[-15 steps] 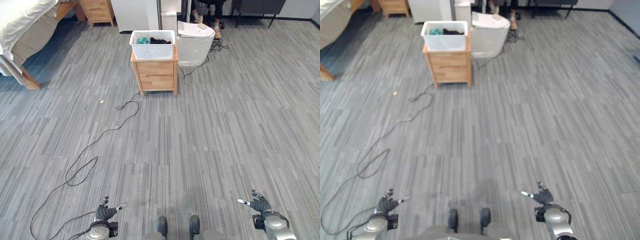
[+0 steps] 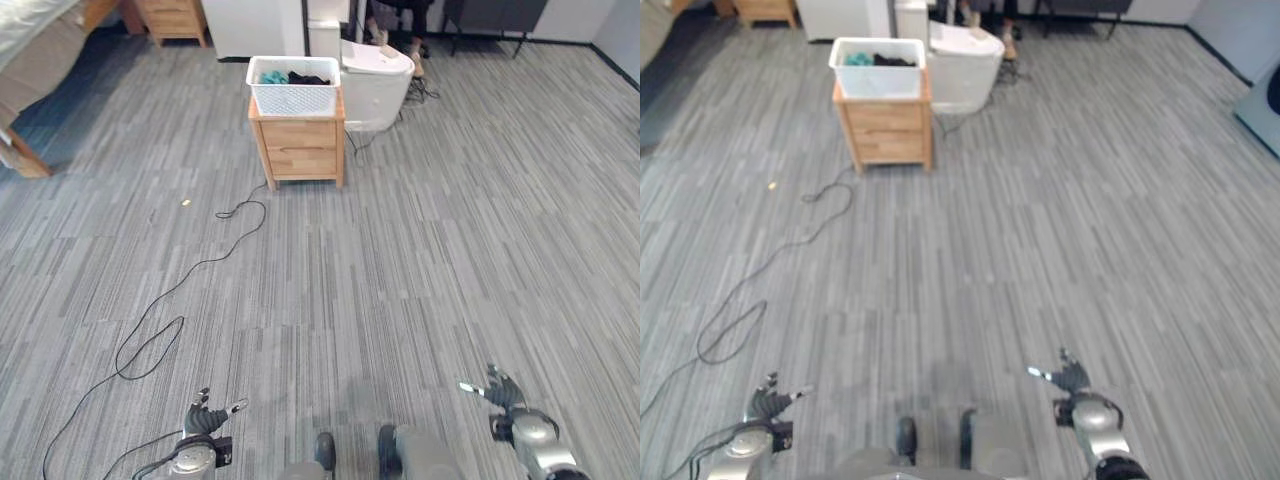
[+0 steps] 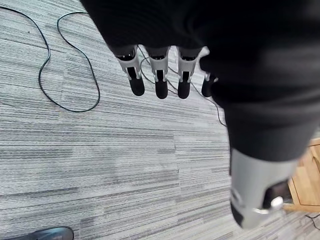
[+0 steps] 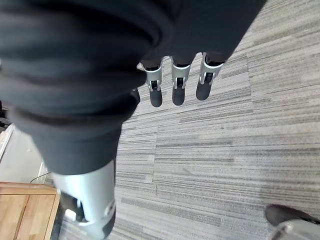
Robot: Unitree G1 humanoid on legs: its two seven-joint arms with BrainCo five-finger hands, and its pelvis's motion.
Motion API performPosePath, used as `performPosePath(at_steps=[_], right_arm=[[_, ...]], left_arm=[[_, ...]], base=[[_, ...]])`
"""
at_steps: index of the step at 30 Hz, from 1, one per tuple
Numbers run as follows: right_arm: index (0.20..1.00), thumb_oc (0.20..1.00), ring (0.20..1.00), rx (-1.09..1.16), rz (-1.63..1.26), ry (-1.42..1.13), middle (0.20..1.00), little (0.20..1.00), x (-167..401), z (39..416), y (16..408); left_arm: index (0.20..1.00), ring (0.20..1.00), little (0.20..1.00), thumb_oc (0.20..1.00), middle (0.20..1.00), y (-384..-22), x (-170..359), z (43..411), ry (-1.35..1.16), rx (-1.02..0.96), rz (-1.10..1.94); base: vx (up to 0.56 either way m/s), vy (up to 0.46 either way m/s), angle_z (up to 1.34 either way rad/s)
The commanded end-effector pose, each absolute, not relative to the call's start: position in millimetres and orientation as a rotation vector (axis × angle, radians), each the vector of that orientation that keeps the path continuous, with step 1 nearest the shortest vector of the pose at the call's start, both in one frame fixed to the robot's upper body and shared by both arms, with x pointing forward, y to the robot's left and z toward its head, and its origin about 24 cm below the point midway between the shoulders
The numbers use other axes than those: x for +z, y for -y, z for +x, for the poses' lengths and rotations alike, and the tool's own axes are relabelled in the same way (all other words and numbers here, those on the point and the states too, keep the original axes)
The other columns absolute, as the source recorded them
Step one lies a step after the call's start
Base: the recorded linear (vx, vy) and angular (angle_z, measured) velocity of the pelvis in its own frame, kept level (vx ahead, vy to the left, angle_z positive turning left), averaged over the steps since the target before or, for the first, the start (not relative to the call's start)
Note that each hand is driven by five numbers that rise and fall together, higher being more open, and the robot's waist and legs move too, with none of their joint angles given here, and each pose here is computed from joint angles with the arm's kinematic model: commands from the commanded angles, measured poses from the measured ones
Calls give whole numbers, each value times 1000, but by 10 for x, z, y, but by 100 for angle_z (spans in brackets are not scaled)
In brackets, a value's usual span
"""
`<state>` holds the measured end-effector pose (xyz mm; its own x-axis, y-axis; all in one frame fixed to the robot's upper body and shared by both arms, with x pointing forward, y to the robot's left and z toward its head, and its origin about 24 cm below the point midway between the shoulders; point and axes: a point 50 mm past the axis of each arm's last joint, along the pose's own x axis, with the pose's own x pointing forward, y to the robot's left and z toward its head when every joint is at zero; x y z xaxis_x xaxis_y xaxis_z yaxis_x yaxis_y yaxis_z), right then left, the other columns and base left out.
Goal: Grab the laundry basket,head to the washer,open it,put in the laundry and shut it.
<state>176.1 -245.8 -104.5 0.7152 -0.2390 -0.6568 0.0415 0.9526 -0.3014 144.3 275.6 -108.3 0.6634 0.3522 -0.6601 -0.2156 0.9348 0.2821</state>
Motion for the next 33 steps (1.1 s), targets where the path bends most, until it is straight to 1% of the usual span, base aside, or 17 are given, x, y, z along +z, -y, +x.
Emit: performPosePath(at_steps=[1,5,6,10,15,17,21,33], right_arm=[[1000,1000,1000,-169,-270,-664,1000,1000,-894,1979,2489],[1000,1000,1000,-168,-292,-670,1000,1000,-896,1958,2514],[1000,1000,1000,-164,-301,-687,1000,1000,-924,1894,2533],[1000,1000,1000,-167,-315,-715,1000,1000,-962,1814,2577],[1000,1000,1000,-186,-313,-680,1000,1000,-894,1887,2630],[1000,1000,1000,-210,-314,-692,1000,1000,-896,1903,2665],[1000,1000,1000,-218,-317,-701,1000,1000,-902,1887,2684],[1000,1000,1000,-223,-330,-778,1000,1000,-1040,1712,2649]], left_arm=[[1000,1000,1000,1000,1000,-2870,-988,1514,-733,349,200],[1000,1000,1000,1000,1000,-2826,-1013,1538,-740,341,197],[1000,1000,1000,1000,1000,-2799,-1019,1552,-740,321,208],[1000,1000,1000,1000,1000,-2705,-1115,1458,-788,293,199],[1000,1000,1000,1000,1000,-2616,-1104,1529,-770,247,196],[1000,1000,1000,1000,1000,-2572,-1090,1612,-756,233,187],[1000,1000,1000,1000,1000,-2567,-1063,1649,-742,214,202],[1000,1000,1000,1000,1000,-2651,-1084,1544,-770,252,204]], base=[[250,-7,30],[275,-45,25],[320,-98,30],[384,-158,66],[231,-133,36],[283,-149,-12],[246,-20,-4],[412,130,-31]])
